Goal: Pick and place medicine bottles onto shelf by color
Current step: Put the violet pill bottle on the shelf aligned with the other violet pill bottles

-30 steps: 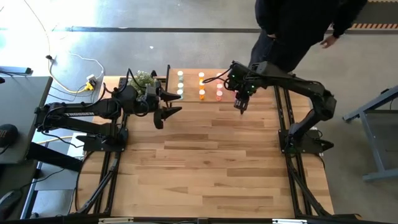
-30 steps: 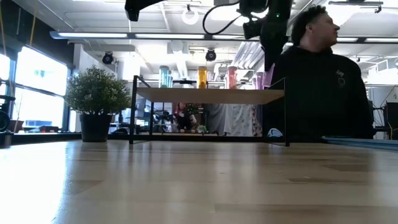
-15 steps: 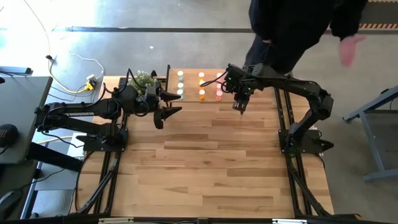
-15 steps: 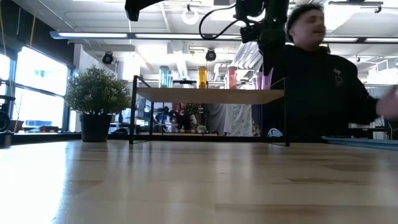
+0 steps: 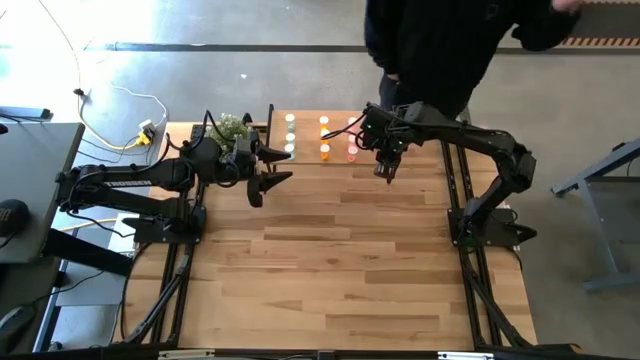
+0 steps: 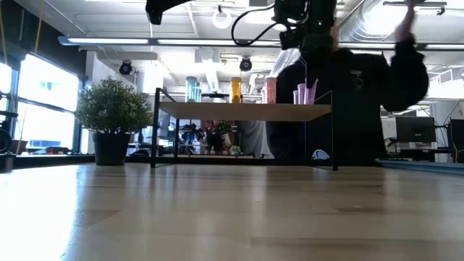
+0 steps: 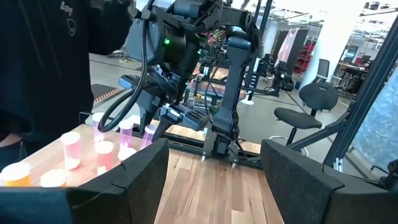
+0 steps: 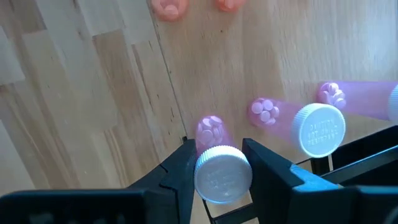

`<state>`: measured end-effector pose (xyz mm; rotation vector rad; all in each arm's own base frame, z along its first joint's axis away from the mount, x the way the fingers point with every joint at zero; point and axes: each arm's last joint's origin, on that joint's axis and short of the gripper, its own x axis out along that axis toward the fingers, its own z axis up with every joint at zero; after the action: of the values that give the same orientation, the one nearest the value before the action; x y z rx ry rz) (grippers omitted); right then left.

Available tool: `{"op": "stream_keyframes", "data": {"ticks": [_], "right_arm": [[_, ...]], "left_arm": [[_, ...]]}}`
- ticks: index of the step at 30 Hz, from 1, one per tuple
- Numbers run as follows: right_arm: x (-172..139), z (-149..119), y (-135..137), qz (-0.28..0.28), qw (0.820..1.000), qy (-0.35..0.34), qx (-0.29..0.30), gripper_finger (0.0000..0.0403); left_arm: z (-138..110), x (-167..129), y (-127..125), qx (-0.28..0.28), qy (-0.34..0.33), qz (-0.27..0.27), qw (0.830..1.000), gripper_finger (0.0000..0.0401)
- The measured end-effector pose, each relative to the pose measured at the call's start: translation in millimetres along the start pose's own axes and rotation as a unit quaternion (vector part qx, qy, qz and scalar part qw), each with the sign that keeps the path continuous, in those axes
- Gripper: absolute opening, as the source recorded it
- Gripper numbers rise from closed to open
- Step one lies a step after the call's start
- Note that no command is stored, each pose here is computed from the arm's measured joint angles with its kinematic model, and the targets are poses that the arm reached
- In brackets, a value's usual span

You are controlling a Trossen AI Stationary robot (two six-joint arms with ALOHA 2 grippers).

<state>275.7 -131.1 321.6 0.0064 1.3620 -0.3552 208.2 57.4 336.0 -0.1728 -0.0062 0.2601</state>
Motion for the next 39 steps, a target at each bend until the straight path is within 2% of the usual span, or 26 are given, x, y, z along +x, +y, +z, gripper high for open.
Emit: {"op": "stream_keyframes", "data": {"ticks": [7, 23, 39], "right_arm": [[1, 0, 0, -0.006, 1.0, 0.002, 0.0, 0.0152], [1, 1, -1, -0.009, 1.0, -0.001, 0.014, 0.0196], [-11, -4, 0, 0.005, 0.998, -0.023, 0.055, 0.0201]], "left_arm": [[0, 0, 0, 0.0, 0.0, 0.0, 1.0, 0.0243], [0, 0, 0, 0.0, 0.0, 0.0, 1.0, 0.0243], [0, 0, 0, 0.0, -0.001, 0.0, 1.0, 0.0243]]}}
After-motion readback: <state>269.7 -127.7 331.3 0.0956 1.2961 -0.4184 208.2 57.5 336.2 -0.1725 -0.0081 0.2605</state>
